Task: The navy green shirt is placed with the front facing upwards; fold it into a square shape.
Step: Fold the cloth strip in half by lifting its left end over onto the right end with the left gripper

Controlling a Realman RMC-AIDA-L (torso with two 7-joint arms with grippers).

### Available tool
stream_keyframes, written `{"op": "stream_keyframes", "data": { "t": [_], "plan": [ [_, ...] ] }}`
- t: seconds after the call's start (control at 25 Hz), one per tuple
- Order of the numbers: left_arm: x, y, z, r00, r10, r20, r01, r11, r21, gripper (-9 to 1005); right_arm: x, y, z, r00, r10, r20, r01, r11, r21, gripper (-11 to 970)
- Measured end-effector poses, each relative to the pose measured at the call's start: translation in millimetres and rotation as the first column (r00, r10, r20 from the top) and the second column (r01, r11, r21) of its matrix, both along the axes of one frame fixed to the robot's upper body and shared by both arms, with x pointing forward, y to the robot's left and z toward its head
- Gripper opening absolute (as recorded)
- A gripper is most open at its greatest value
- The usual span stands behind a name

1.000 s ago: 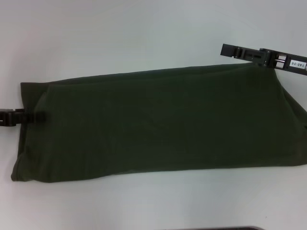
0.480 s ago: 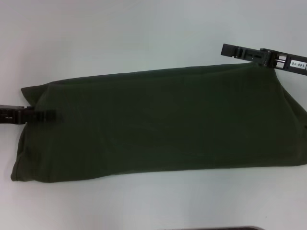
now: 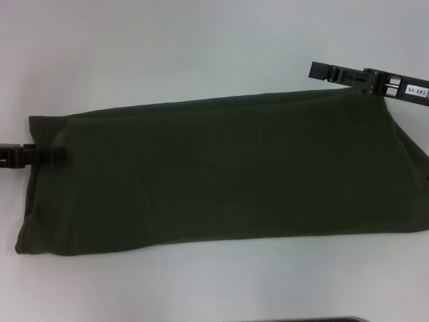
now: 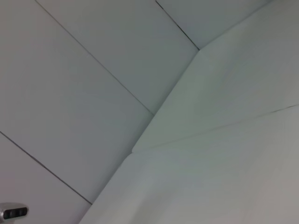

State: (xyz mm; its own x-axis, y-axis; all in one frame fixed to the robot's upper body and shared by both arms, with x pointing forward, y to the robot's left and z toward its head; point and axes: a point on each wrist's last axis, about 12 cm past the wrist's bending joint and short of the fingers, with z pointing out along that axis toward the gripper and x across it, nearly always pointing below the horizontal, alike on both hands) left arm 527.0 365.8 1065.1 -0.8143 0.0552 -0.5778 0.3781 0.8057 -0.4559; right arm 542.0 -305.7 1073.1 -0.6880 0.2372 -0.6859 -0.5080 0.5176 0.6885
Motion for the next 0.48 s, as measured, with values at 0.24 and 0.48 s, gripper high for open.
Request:
{"op": "stream_keyframes", "data": {
  "t": [0.24,0.48],
  "plan": [
    [3.6,2.8,1.1,1.000,0.021,0.015,-0.021,1.000,0.015,768,-1.3,-0.3,-0.4,1.000,-0.004,0.001,0.004,1.000,0.007,766],
    [6.0,3.3,2.4,1.000,0.023,0.021,-0.024,0.999,0.023,769,-2.0,-0.4,-0.4,1.000,-0.003,0.000,0.003,1.000,0.011,766]
  ]
}}
